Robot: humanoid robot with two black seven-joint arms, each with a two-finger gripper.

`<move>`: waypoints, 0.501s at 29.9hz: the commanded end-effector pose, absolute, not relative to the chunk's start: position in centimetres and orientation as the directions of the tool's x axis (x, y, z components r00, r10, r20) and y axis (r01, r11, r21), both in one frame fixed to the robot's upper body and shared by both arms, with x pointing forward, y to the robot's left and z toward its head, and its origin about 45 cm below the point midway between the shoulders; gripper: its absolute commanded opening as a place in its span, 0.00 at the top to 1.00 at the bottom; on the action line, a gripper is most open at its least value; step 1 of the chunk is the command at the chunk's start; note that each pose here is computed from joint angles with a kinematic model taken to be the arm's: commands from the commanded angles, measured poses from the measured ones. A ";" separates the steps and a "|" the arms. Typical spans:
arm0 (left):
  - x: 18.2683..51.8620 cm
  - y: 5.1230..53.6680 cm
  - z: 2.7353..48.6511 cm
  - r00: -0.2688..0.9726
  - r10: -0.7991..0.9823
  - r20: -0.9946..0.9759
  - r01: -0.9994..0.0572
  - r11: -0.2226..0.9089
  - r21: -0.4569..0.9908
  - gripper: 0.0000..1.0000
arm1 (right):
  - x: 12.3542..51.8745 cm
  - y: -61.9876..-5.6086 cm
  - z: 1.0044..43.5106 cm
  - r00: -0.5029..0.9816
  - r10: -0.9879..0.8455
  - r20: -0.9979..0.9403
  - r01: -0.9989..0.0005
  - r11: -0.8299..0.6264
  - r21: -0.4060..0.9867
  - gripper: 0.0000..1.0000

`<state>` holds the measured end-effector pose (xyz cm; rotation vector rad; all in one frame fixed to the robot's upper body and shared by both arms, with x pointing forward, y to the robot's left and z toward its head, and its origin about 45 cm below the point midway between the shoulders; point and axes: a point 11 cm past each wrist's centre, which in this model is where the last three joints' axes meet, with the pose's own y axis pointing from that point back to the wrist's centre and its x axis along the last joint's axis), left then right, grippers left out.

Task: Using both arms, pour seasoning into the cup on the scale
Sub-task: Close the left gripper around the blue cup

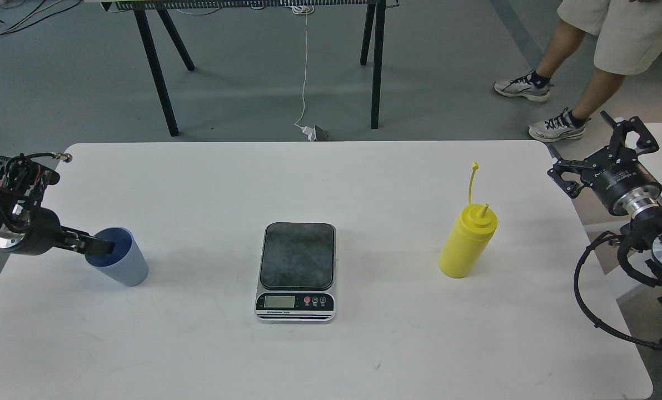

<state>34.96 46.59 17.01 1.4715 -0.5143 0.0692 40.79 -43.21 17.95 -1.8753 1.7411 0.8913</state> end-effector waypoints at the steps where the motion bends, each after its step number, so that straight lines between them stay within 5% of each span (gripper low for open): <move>1: 34.9 46.6 17.0 0.891 -0.264 0.370 -0.351 0.116 0.929 0.35 | 40.8 -43.3 17.9 0.003 -0.711 -0.703 -0.986 -0.118 0.114 0.01; 8: 35.1 46.5 17.2 0.888 -0.264 0.376 -0.356 0.120 0.927 0.42 | 40.7 -43.3 17.8 0.001 -0.711 -0.704 -0.986 -0.117 0.117 0.01; 12: 35.0 46.5 17.0 0.890 -0.262 0.374 -0.354 0.121 0.927 0.60 | 40.6 -43.3 17.7 -0.002 -0.711 -0.703 -0.986 -0.116 0.120 0.01; 15: 35.0 46.4 17.0 0.890 -0.262 0.374 -0.354 0.123 0.927 0.62 | 40.5 -43.4 17.5 -0.007 -0.711 -0.703 -0.986 -0.113 0.124 0.01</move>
